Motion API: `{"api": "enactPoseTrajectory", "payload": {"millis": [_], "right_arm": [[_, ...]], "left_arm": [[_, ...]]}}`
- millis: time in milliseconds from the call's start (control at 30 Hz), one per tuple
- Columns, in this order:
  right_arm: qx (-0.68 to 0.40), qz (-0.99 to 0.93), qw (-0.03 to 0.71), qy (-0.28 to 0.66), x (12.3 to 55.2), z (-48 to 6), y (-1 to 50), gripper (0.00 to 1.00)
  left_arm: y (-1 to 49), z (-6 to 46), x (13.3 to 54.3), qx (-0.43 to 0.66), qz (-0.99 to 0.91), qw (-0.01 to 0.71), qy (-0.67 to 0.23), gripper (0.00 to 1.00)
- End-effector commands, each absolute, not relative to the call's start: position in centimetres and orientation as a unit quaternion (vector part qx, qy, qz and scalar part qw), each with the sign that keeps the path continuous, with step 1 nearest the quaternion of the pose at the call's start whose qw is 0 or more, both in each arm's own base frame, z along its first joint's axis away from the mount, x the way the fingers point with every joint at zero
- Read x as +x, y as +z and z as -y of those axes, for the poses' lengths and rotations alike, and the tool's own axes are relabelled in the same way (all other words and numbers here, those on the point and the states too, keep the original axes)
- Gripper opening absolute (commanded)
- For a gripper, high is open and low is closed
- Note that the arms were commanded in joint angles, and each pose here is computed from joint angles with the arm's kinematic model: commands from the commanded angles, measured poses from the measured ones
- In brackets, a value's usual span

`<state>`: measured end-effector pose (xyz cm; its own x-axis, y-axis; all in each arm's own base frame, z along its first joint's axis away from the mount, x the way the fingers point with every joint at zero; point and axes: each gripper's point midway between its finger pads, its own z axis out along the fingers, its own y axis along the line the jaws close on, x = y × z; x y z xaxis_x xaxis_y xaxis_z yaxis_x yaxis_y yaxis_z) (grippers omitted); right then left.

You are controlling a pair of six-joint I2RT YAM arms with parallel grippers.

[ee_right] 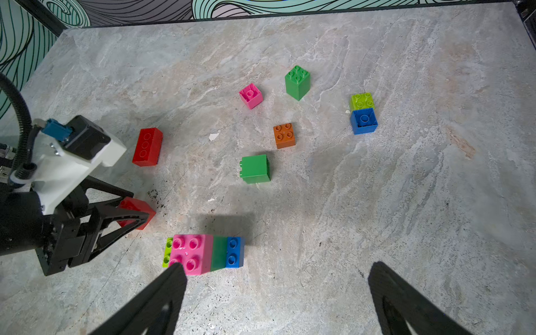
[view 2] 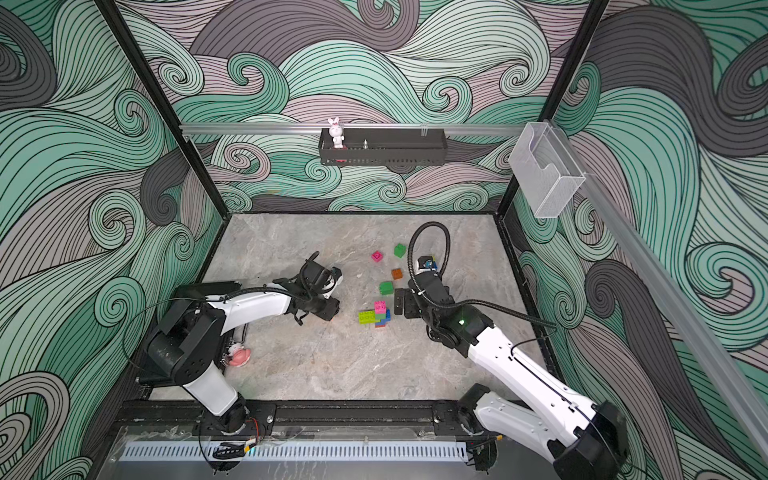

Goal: Assemble the number 4 with lego
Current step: Move the lego brick at the center of the board, then pick up the lego brick from the center of the board.

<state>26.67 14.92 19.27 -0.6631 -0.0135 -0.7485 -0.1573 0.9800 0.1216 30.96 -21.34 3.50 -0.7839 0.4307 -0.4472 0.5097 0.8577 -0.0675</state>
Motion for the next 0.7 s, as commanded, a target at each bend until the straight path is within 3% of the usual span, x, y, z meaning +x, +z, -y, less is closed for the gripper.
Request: {"api": "enactPoseTrajectory", "payload": {"millis": [0, 167, 367, 667], "right_arm": [[-0.046, -0.901, 0.420, 0.094, 27.2, -15.2, 20.5, 0.99], [-0.047, -0.902, 0.419, 0.093, 27.4, -15.3, 20.3, 0.99], [-0.051, -0.903, 0.416, 0.091, 27.5, -15.5, 20.0, 0.99], [-0.060, -0.901, 0.417, 0.099, 27.6, -15.9, 20.0, 0.99]], "left_arm": [[6.2, 22.3, 31.9, 0.245, -0.925, 0.266, -0.117, 0.72], [7.2, 22.5, 31.9, 0.236, -0.904, 0.326, -0.148, 0.99], [6.7, 22.9, 31.4, 0.240, -0.865, 0.393, -0.198, 0.98], [3.5, 21.7, 31.3, 0.252, -0.859, 0.413, -0.167, 0.83]]}}
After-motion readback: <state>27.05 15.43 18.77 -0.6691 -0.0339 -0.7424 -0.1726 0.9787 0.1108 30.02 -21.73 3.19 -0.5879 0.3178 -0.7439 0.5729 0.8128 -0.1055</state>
